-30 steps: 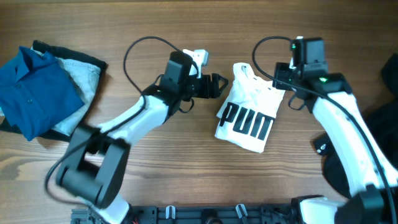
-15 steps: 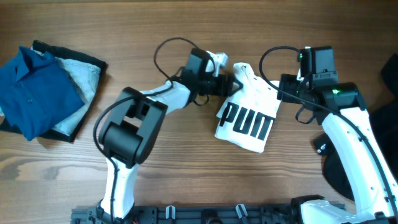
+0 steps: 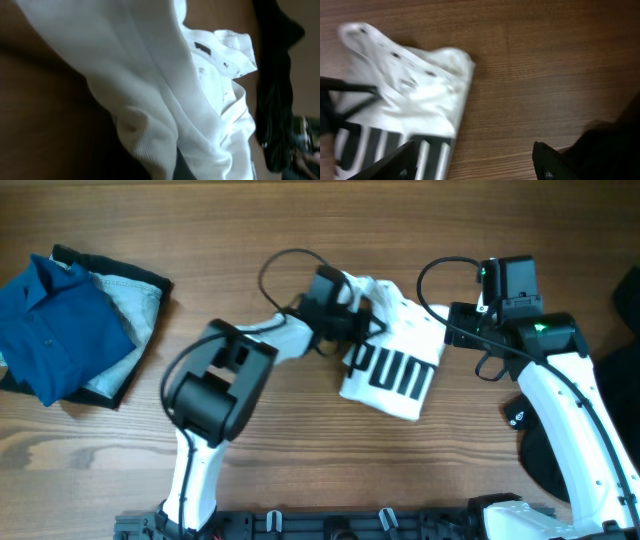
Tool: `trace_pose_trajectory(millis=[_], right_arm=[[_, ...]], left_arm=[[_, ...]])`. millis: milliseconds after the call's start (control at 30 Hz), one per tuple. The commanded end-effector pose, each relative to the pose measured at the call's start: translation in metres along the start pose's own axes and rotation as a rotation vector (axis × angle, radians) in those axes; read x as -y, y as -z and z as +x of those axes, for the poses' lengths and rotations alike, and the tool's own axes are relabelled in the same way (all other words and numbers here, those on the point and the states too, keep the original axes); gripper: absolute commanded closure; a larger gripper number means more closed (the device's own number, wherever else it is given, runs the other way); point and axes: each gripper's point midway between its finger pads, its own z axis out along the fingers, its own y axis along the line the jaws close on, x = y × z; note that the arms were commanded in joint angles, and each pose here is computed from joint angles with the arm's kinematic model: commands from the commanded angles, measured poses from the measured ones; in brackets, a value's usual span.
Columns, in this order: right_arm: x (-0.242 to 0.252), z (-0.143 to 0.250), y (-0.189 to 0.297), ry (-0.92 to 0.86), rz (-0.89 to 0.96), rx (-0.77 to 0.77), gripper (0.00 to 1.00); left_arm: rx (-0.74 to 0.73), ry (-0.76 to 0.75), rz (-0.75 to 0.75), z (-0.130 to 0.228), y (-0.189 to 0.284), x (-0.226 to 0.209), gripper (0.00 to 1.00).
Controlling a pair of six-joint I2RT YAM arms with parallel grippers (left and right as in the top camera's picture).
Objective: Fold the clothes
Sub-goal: 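Carry the folded shirt leftward with the left gripper onto the blue shirt stack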
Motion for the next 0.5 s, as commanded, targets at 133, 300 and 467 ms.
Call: trace_pose_trajectory(millis=[133, 300, 467], right_arm=[[-0.002, -0.001, 0.006, -0.015, -0.019, 0.007, 0.26], [-0.002, 0.002, 0.006, -0.014, -0.016, -0.004, 0.26], [-0.001, 0.005, 0.006, -0.012, -0.013, -0.015, 0.26]], left_arm=[[0.351, 0.074, -0.19, -0.114, 0.171, -0.039, 0.96], [0.477, 0.079, -0.346, -0.128, 0.274, -0.075, 0.96], [0.599, 0.19, -0.482, -0.115, 0.38, -0.118, 0.96]])
